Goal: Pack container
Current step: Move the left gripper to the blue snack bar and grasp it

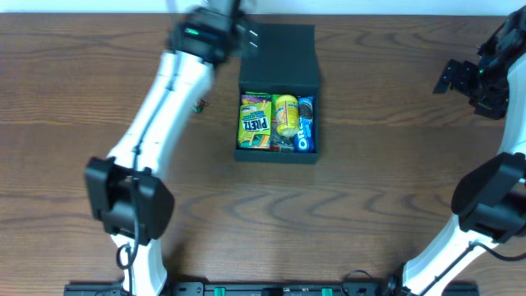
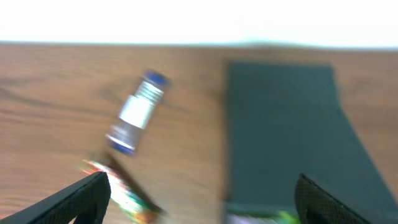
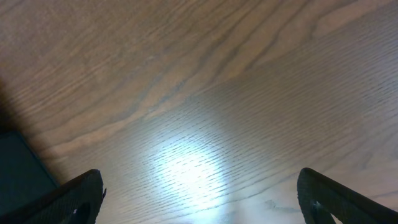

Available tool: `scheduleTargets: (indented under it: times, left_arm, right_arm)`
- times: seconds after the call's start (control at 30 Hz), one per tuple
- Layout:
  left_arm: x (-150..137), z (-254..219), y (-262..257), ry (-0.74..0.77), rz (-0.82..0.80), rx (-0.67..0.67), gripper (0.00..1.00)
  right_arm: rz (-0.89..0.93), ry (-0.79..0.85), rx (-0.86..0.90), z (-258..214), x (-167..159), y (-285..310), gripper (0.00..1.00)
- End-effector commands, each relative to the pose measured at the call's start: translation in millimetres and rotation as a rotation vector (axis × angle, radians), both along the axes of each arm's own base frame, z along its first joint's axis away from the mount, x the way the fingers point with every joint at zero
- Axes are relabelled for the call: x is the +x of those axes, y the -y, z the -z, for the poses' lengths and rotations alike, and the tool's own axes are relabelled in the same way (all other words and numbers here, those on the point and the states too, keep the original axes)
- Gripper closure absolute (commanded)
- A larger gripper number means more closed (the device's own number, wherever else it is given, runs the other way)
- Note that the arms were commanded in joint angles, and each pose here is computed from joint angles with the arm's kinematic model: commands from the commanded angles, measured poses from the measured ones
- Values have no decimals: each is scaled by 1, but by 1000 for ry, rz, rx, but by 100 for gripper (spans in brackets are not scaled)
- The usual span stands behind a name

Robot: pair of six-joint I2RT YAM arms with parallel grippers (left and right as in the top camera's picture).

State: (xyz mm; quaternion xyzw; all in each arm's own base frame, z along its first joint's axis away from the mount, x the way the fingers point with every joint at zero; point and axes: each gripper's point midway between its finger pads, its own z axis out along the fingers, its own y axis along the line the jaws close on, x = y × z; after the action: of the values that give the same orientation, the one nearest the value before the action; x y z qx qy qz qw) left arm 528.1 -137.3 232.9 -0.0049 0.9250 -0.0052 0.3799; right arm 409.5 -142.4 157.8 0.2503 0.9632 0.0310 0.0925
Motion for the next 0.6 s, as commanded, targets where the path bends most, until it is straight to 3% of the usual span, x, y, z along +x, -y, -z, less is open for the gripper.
scheduleTargets:
  times: [0.0, 0.1, 0.23, 0.57]
  left_arm:
    - [17, 26, -28, -47, 196, 69, 5]
    - [38, 42, -53, -21, 315, 74, 5]
    - [66, 77, -86, -2, 348, 47, 5]
    - [89, 163, -91, -44, 398, 59, 5]
  right_arm:
    - [-10, -8, 5, 3, -1, 1, 1]
    - [-9, -8, 5, 3, -1, 1, 1]
    - [20, -15, 13, 4, -3, 1, 1]
    - [43, -16, 17, 4, -3, 1, 1]
